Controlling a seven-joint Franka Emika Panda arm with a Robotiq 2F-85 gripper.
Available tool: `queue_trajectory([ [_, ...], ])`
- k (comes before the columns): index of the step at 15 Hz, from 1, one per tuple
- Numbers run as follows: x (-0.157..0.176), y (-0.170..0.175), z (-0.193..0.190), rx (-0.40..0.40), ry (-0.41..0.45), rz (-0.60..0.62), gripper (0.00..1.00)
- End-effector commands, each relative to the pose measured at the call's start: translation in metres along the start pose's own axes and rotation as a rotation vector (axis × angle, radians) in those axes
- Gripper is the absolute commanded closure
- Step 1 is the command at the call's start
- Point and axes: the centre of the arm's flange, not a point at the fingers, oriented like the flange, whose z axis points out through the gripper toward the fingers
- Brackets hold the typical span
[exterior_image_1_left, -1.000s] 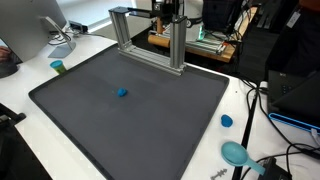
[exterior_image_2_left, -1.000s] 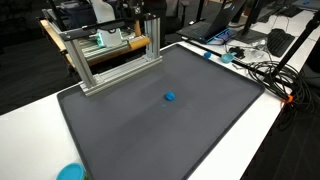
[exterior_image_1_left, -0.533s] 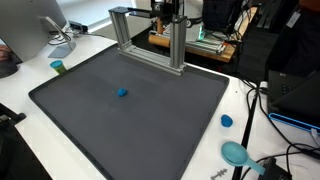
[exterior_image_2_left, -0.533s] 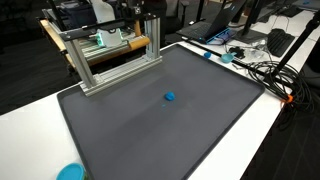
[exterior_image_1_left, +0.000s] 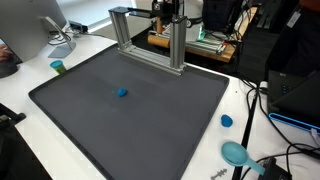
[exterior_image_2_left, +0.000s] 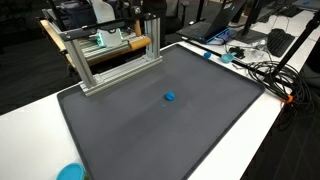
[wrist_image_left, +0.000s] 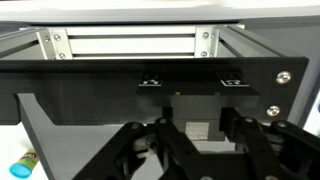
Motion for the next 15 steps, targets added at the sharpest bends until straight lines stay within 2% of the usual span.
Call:
queue_trajectory([
  [1,-0.006,-0.004,0.006,0.011,0.022,0.019,0.79],
  [7,0.039,-0.033,-0.006,0.0,0.122,0.001,0.79],
  [10,0.093,-0.062,-0.018,-0.028,0.165,-0.007,0.79],
  [15,0.181,-0.087,-0.017,-0.114,0.14,0.055,0.79],
])
